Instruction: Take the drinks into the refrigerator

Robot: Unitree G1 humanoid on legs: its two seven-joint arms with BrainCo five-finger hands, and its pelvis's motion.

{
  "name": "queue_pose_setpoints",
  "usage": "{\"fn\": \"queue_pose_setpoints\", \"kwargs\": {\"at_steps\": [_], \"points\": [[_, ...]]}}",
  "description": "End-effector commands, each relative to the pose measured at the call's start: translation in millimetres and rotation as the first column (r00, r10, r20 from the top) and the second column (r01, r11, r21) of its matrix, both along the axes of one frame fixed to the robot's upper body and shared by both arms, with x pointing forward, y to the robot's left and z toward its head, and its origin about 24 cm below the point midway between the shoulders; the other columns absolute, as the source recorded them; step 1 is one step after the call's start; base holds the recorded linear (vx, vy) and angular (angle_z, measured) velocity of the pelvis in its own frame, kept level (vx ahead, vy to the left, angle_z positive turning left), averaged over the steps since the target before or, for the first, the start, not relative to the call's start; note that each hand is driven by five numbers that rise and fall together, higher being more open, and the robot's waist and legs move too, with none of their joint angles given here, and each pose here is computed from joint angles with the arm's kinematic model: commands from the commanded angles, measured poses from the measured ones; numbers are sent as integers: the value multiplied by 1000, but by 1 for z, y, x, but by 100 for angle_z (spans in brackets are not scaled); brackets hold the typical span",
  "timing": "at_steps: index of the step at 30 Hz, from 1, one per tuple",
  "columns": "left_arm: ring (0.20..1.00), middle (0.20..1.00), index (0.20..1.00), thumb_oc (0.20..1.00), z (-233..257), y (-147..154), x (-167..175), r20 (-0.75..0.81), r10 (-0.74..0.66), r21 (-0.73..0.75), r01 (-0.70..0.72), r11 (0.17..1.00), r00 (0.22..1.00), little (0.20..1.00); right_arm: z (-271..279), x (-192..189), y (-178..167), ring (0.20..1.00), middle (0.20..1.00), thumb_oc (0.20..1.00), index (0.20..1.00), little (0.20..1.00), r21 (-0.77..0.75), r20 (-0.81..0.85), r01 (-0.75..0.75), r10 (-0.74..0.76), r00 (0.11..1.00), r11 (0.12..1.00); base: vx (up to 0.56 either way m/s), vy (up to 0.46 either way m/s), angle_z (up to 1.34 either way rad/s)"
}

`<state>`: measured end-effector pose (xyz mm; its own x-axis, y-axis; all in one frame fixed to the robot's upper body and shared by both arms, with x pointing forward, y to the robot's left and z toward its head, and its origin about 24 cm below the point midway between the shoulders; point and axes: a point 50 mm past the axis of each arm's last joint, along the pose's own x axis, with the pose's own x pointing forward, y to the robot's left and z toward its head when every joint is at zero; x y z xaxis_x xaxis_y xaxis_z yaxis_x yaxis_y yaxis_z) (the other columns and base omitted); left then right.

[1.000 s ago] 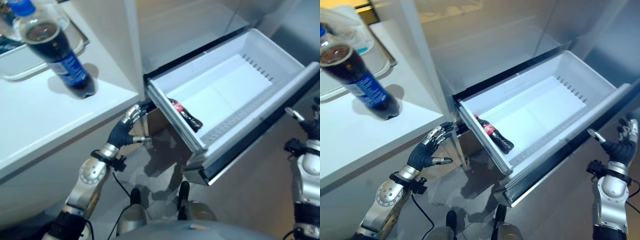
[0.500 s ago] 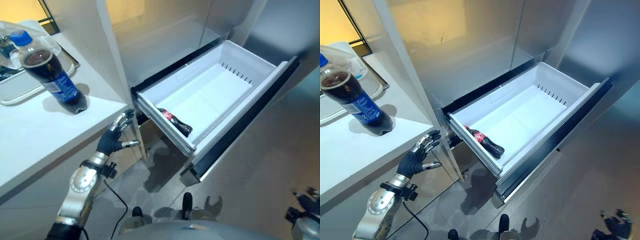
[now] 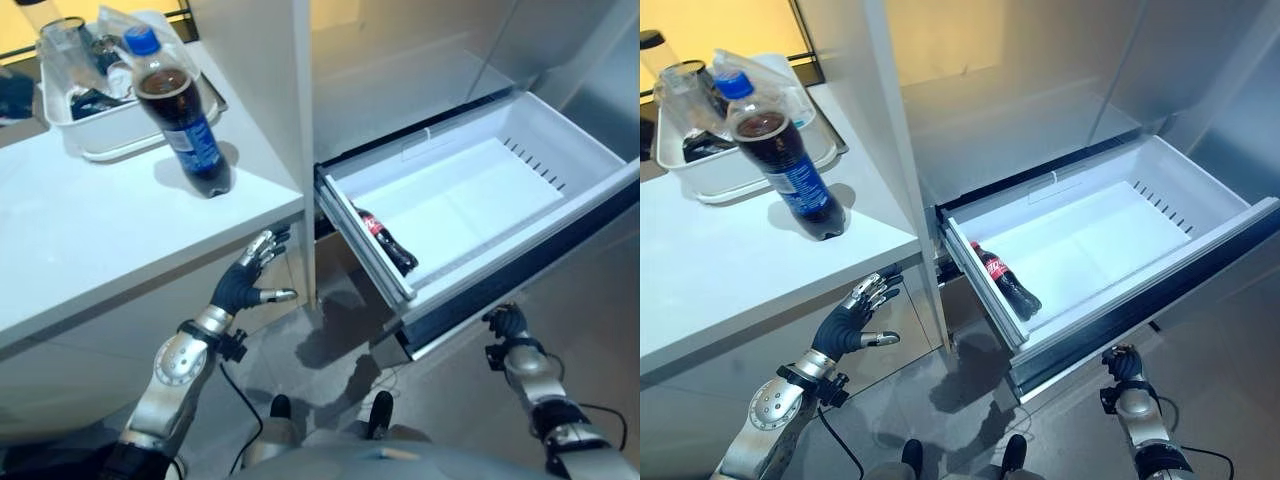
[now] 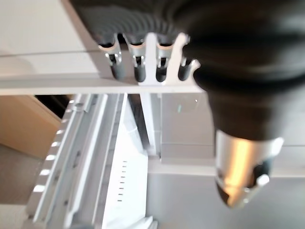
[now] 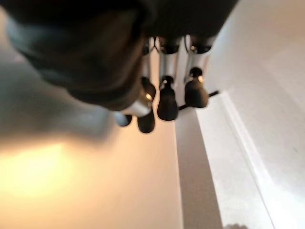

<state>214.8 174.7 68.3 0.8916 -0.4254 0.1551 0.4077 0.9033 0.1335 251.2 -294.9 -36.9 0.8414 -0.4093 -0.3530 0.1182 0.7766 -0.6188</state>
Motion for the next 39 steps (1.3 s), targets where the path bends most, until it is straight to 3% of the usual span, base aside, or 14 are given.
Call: {"fn": "queue_pose_setpoints", "kwargs": {"at_steps": [1, 7, 10, 17, 23, 24, 25, 26, 30, 31, 33, 36, 39], "points": [[1000, 1000, 1000, 1000, 29, -17, 2, 141, -72, -41, 79, 996, 987, 1000, 123, 101, 59, 200, 200, 200, 200, 200, -206, 398, -295, 355, 846, 933, -36, 5, 22], [1000, 1000, 1000, 1000, 17, -17, -3, 82, -59, -72, 65, 995, 995, 1000, 198, 136, 102, 200, 200, 200, 200, 200, -500, 378, -394, 604, 701, 771, -17, 7, 15], [1000, 1000, 1000, 1000, 15, -15, -4, 71, -49, -69, 54, 996, 996, 1000, 212, 140, 117, 200, 200, 200, 200, 200, -537, 384, -404, 641, 665, 741, 10, 5, 16], [1000, 1000, 1000, 1000, 15, -14, 0, 75, -17, -76, 23, 997, 997, 1000, 236, 148, 160, 200, 200, 200, 200, 200, -686, 287, -437, 769, 572, 581, 7, -1, 12], [1000, 1000, 1000, 1000, 11, -14, 2, 58, 15, -102, -9, 995, 998, 1000, 221, 145, 164, 200, 200, 200, 200, 200, -635, 302, -471, 758, 578, 612, 2, 0, 2], [1000, 1000, 1000, 1000, 9, -14, 3, 52, 22, -105, -16, 994, 998, 1000, 206, 144, 159, 304, 304, 304, 304, 304, -592, 301, -485, 735, 608, 644, 0, 0, 0], [1000, 1000, 1000, 1000, 9, -14, 3, 52, 22, -105, -16, 994, 998, 1000, 205, 144, 159, 304, 304, 304, 304, 304, -591, 301, -485, 734, 608, 644, 0, 0, 0], [1000, 1000, 1000, 1000, 7, -14, 3, 40, 31, -112, -26, 993, 999, 1000, 191, 142, 154, 1000, 1000, 1000, 1000, 1000, -538, 303, -501, 711, 635, 677, 0, 0, 0], [1000, 1000, 1000, 1000, 4, -11, 5, 35, 71, -100, -67, 993, 997, 1000, 147, 133, 138, 1000, 1000, 1000, 1000, 1000, -379, 291, -504, 617, 731, 776, 3, 2, -1], [1000, 1000, 1000, 1000, -1, -8, 5, 21, 115, -107, -112, 988, 993, 1000, 102, 116, 129, 1000, 1000, 1000, 1000, 1000, -184, 286, -467, 501, 817, 865, 0, 0, 0], [1000, 1000, 1000, 1000, -3, -6, 5, 19, 129, -94, -127, 987, 991, 1000, 85, 108, 126, 1000, 1000, 1000, 1000, 1000, -122, 261, -457, 473, 842, 881, 0, 0, 0], [1000, 1000, 1000, 1000, -29, -2, 6, -90, 221, -76, -228, 971, 971, 1000, 4, 53, 112, 1000, 1000, 1000, 1000, 1000, 220, 131, -231, 206, 970, 948, 0, 0, 0], [1000, 1000, 1000, 1000, -47, -1, 9, -147, 243, -1, -246, 969, 959, 1000, -32, 21, 109, 1000, 1000, 1000, 1000, 1000, 292, -2, -146, 154, 988, 945, 5, -1, -1]]}}
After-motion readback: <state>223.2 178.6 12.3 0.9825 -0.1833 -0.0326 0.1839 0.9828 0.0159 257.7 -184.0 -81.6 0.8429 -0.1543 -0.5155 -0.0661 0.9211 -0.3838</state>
